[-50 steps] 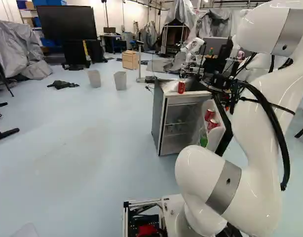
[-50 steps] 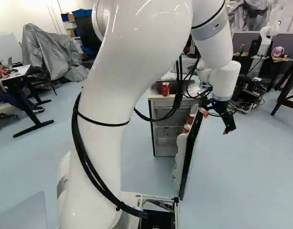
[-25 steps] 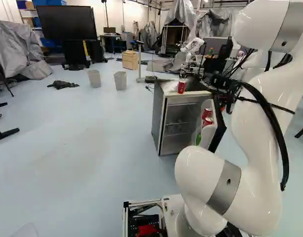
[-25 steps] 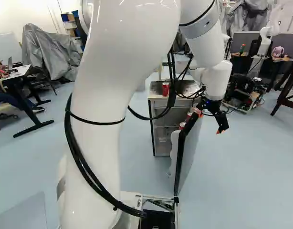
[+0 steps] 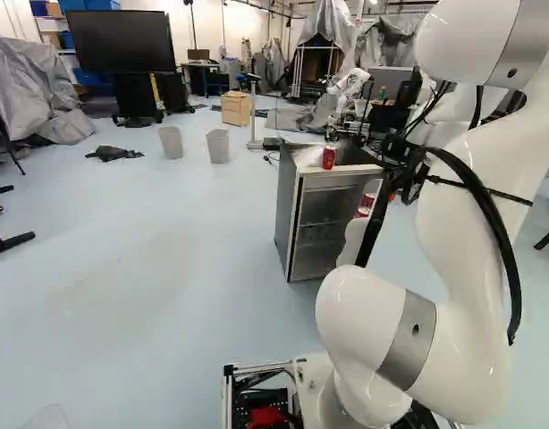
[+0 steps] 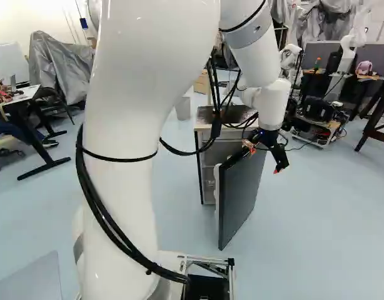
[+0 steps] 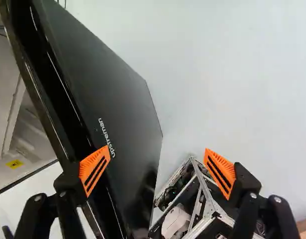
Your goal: Grab a drink from the fridge
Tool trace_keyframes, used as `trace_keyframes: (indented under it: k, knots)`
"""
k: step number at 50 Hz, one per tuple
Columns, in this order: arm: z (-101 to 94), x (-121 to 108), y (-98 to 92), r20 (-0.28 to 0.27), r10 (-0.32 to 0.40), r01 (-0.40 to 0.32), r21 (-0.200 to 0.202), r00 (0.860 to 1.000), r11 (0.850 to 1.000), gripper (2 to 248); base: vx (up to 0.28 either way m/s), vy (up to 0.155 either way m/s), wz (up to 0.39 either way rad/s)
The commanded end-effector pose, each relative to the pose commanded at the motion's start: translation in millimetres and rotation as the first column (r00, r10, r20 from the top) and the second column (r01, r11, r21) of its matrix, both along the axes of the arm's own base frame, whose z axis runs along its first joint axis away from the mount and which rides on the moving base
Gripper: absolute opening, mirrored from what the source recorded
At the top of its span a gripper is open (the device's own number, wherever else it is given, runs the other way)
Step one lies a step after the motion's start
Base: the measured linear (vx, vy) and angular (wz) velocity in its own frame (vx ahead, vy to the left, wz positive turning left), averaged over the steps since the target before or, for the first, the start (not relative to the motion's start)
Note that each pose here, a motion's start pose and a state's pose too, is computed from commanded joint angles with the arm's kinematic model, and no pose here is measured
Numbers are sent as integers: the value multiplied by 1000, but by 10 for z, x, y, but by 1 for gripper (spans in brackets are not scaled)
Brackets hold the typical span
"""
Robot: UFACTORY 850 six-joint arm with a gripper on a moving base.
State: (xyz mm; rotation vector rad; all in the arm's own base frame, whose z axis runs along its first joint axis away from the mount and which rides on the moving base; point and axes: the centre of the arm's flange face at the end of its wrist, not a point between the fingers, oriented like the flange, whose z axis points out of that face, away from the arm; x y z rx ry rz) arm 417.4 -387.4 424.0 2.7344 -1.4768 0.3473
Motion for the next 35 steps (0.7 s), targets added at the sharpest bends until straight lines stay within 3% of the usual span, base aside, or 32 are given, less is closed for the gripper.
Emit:
trace_keyframes:
  k: [35]
  knots:
    - [1, 188, 577, -12, 101, -101, 11, 995, 995, 247, 0, 0, 0]
